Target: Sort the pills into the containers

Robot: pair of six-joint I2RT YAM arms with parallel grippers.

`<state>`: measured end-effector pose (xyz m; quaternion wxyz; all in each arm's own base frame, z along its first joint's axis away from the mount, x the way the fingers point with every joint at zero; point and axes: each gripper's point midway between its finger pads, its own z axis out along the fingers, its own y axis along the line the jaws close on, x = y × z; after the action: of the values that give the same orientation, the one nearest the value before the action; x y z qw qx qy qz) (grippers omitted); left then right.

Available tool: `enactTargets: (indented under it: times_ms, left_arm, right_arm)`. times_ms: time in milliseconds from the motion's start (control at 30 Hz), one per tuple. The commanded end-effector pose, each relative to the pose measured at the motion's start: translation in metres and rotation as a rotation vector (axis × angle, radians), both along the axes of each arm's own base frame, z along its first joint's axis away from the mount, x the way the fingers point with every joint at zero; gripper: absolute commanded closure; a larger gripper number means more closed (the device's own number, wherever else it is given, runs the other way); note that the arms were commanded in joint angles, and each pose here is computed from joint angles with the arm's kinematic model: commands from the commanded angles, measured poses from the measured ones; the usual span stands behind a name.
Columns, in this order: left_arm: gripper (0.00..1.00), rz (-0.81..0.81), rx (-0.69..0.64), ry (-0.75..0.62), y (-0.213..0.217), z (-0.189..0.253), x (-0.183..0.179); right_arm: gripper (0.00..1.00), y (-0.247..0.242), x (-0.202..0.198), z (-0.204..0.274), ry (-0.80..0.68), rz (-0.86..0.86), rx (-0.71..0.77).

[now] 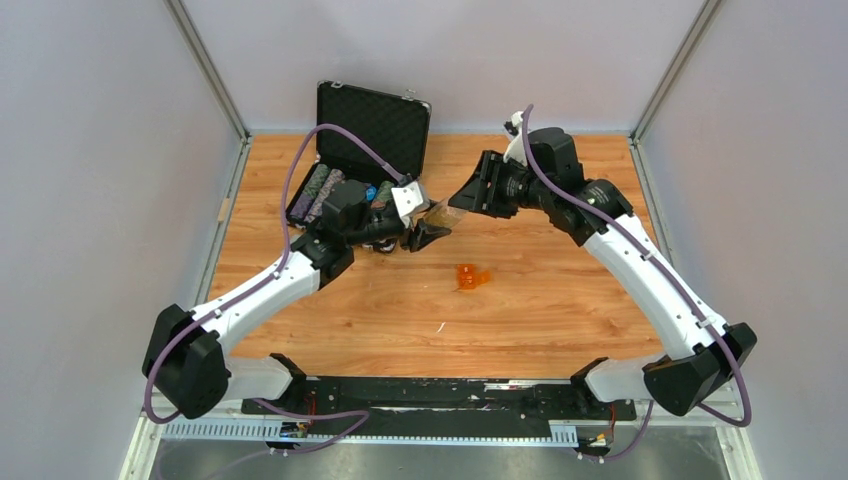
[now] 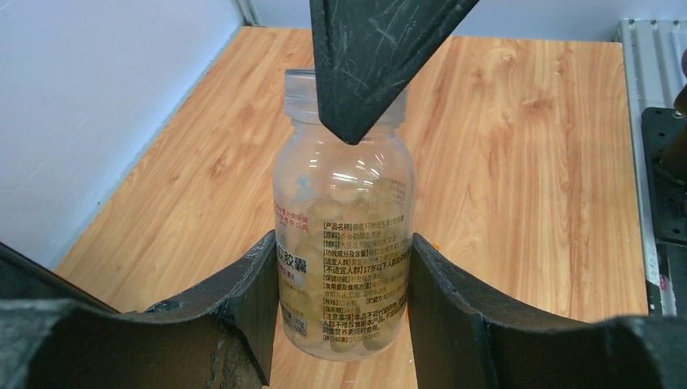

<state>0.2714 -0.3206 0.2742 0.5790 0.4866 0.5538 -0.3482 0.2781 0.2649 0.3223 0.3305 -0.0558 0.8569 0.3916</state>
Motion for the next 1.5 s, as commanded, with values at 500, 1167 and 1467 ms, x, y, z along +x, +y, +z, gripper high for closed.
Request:
enactTargets:
  times_ms: [500, 1167, 1467]
  left_arm:
    - [1.00, -0.076, -0.034, -0.103, -0.009, 0.030, -0.008]
    - [1.00, -0.192, -0.041, -0.063, -0.017, 0.032, -0.025]
    - [1.00, -0.200, -0.042, -0.047, -0.018, 0.031, -0.027]
  right_arm:
    - [0.00, -0.032, -0.010, 0.022, -0.349, 0.334, -0.005]
    - [0.30, -0.023, -0.027, 0.018, -0.430, 0.479, -0.018]
    - [0.46, -0.016, -0.028, 0.015, -0.443, 0.507, -0.022]
